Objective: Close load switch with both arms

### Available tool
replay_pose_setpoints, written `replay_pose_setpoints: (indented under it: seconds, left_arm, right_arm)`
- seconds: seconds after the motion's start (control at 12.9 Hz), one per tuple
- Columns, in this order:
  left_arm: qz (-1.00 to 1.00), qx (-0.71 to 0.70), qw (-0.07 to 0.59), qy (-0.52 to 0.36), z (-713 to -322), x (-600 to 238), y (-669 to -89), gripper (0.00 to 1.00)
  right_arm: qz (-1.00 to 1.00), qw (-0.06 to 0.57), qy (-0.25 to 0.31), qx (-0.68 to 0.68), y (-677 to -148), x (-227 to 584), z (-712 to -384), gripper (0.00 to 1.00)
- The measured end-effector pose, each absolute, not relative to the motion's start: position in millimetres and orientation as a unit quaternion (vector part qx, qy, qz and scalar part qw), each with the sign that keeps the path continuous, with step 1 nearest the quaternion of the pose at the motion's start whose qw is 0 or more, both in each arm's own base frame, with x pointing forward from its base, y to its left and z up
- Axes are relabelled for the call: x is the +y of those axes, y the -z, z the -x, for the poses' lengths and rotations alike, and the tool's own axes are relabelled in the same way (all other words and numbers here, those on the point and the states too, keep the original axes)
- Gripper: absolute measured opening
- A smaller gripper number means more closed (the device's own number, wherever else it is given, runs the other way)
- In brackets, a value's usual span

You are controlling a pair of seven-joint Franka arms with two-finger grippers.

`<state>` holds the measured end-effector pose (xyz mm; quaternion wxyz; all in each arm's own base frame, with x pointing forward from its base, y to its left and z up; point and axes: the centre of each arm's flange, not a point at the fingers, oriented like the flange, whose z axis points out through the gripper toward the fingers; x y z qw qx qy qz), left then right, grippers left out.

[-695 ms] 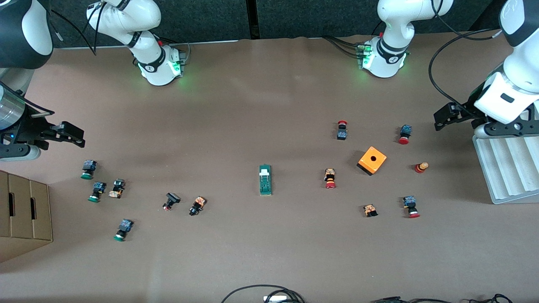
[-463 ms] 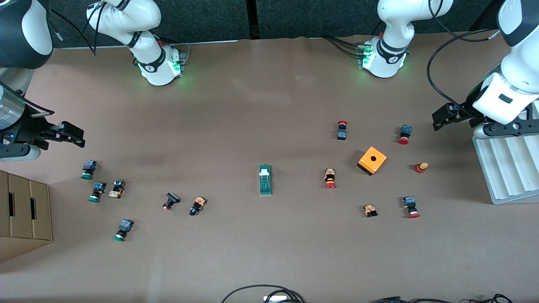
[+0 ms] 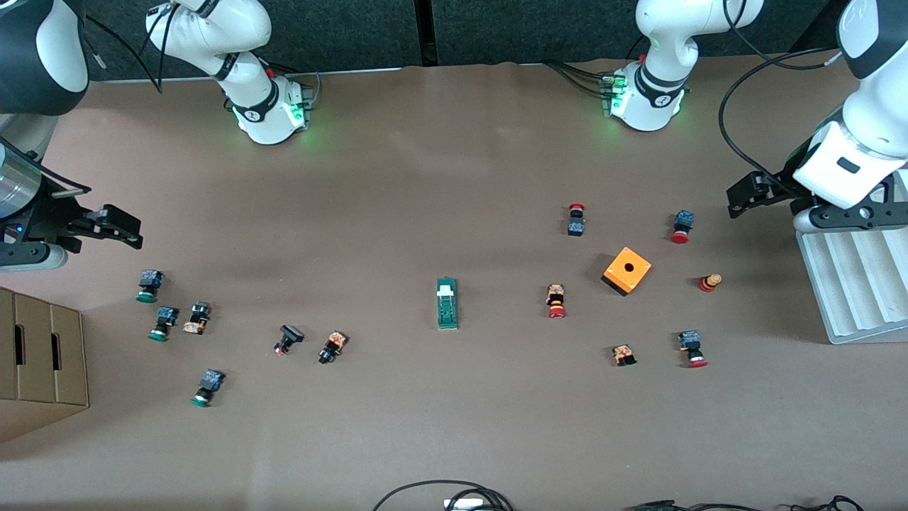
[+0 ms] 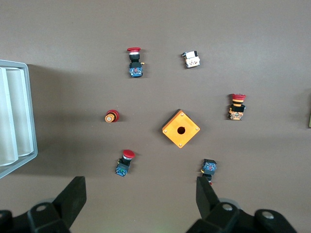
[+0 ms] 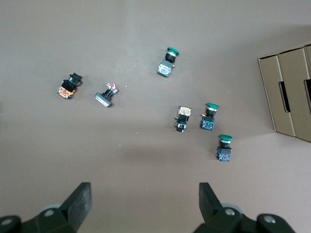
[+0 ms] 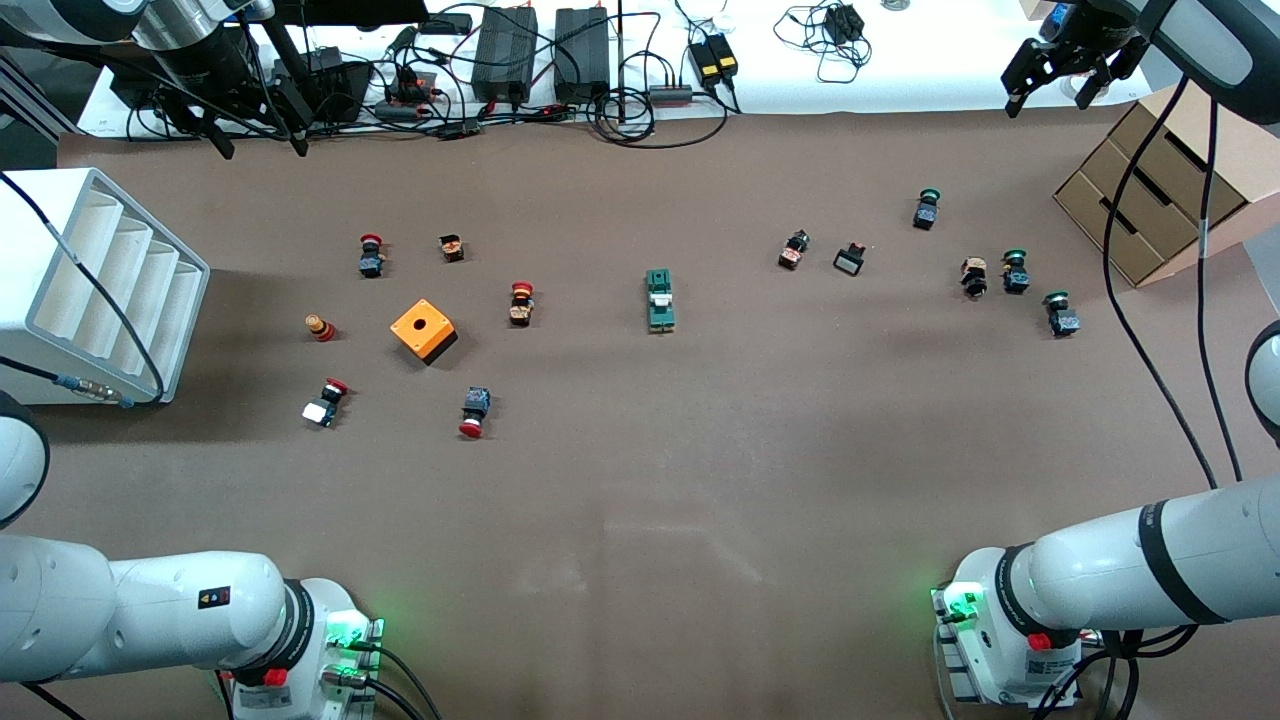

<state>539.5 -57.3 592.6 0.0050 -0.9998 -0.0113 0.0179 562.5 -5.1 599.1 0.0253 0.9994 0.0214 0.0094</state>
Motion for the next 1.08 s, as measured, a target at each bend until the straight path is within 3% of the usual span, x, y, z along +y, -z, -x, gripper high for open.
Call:
replay_pose_setpoints:
  seconds: [1.08]
  left_arm:
    - [1.000,-0.014,0.005,-0.023,-539.2,-81.4,-587.4,1.00]
  right_arm:
    - [-1.000,0.025,-0.009,0.016,-598.6,-11.2,-562.7,1.00]
